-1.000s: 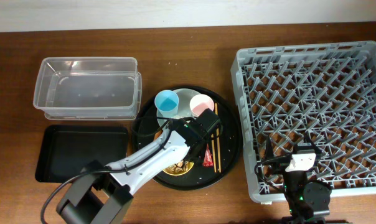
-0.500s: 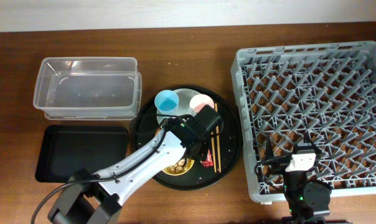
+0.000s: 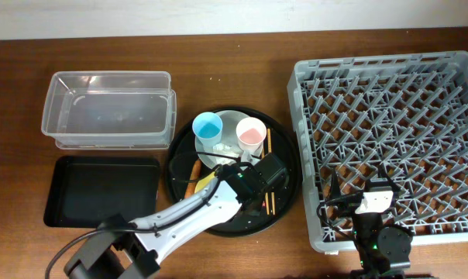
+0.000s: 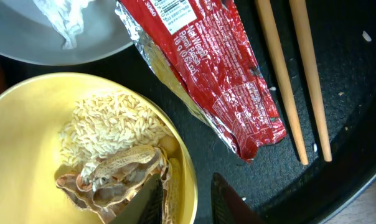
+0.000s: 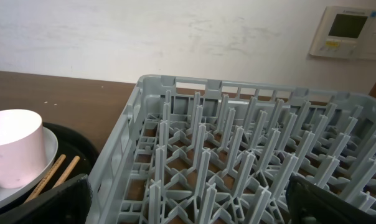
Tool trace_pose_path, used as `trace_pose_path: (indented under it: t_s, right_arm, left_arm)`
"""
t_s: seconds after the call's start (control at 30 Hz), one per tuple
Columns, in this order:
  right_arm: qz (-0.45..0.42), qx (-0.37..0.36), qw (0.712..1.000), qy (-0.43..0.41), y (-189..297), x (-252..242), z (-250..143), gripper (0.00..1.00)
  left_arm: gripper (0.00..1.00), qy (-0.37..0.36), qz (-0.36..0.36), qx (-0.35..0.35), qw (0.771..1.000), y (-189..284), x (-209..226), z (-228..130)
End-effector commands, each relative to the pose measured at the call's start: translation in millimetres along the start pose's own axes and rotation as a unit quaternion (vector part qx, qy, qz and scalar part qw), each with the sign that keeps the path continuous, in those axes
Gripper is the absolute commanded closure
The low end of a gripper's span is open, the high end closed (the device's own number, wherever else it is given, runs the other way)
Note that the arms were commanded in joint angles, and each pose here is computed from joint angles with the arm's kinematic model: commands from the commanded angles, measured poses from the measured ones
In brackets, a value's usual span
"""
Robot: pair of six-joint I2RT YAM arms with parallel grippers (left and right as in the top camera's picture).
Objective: Sort waste into correct bins and load items into the dishwasher rack
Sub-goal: 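Reach the left gripper to the yellow bowl and grasp its rim, then carry the yellow bowl left and tip scraps onto the black tray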
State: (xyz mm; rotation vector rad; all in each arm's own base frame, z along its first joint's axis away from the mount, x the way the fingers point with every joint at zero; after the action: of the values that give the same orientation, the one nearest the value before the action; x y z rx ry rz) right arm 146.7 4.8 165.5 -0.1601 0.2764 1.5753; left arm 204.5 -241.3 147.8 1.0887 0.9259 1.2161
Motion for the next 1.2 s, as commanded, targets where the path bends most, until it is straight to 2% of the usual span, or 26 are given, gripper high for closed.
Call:
trace_pose_path:
  t_s: [0.0, 0.17, 0.23, 0.3, 0.33, 0.37, 0.57, 0.67, 0.73, 0.77, 0.87, 1.0, 1.07, 1.17]
  right_arm:
    - [-0.006, 0.006, 1.000, -0.003, -0.2, -0.8, -2.8, 0.02]
    - [-0.006, 0.006, 1.000, -0.003, -0.2, -0.8, -2.8, 0.02]
    - [-0.006, 0.006, 1.000, -0.003, -0.2, -0.8, -2.8, 0.02]
    - [-0.006, 0.006, 1.000, -0.004, -0.2, -0.8, -2.8, 0.02]
    - [-0.006, 0.006, 1.000, -0.003, -0.2, -0.8, -2.8, 0.02]
    - [-0.006, 0.006, 1.000, -0.003, -0.2, -0.8, -2.8, 0.02]
    - [-0.006, 0.006, 1.000, -0.003, -0.2, -0.8, -2.8, 0.02]
    - [-0.006, 0.006, 1.000, -0.003, -0.2, -0.8, -2.8, 0.02]
    - [-0.006, 0.006, 1.000, -0.003, -0.2, -0.8, -2.8, 0.02]
    - [-0.006, 0.006, 1.000, -0.003, -0.2, -0.8, -2.8, 0.02]
    - [-0.006, 0.006, 1.000, -0.003, -0.2, -0.9, -2.8, 0.02]
    - [-0.006, 0.006, 1.000, -0.003, -0.2, -0.8, -2.8, 0.02]
    - [-0.006, 0.006, 1.000, -0.003, -0.2, -0.8, -2.8, 0.02]
    - [-0.006, 0.006, 1.000, -0.003, -0.2, -0.8, -2.8, 0.02]
  left_arm:
    - [0.74, 0.016, 0.008, -0.001, 1.000, -11.1, 8.0, -10.0]
    - [0.75, 0.016, 0.002, -0.002, 1.000, -14.5, 7.6, -11.3]
    - [0.84, 0.016, 0.001, -0.001, 1.000, -14.5, 7.6, -11.6]
    - [0.85, 0.016, 0.001, -0.001, 1.000, -14.5, 7.6, -11.6]
    - [0.96, 0.016, 0.001, -0.001, 1.000, -14.5, 7.6, -11.6]
    - [1.00, 0.016, 0.001, -0.001, 1.000, -14.5, 7.6, -11.5]
    - [1.00, 0.018, -0.008, -0.022, 1.000, -4.2, 3.7, -2.8]
    - [1.00, -0.006, -0.026, -0.072, 0.997, 27.6, 3.4, 12.0]
    - [1.00, 0.006, -0.034, -0.087, 0.996, 51.4, 15.1, 21.8]
    - [1.00, 0.019, -0.036, -0.091, 0.995, 61.4, 24.8, 26.7]
    - [1.00, 0.059, -0.105, -0.083, 0.989, 86.5, 80.9, 49.0]
    - [1.00, 0.174, -0.132, -0.079, 0.973, 91.9, 176.7, 66.6]
    - [1.00, 0.235, -0.126, -0.086, 0.960, 90.4, 222.0, 67.7]
    - [1.00, 0.345, -0.143, -0.105, 0.922, 92.7, 290.5, 56.2]
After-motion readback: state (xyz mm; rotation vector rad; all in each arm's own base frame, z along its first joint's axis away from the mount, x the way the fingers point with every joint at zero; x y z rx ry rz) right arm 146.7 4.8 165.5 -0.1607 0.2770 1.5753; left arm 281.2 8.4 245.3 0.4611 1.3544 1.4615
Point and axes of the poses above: each gripper's point midway between its finger pads, its own y axis back along the fingers, its own x axis along the line the jaws close on, z = x × y, the point moved 10 cm from there along y, back along the fingers, and after that the axes turned 11 degrees about y, right-handed, at the moved point
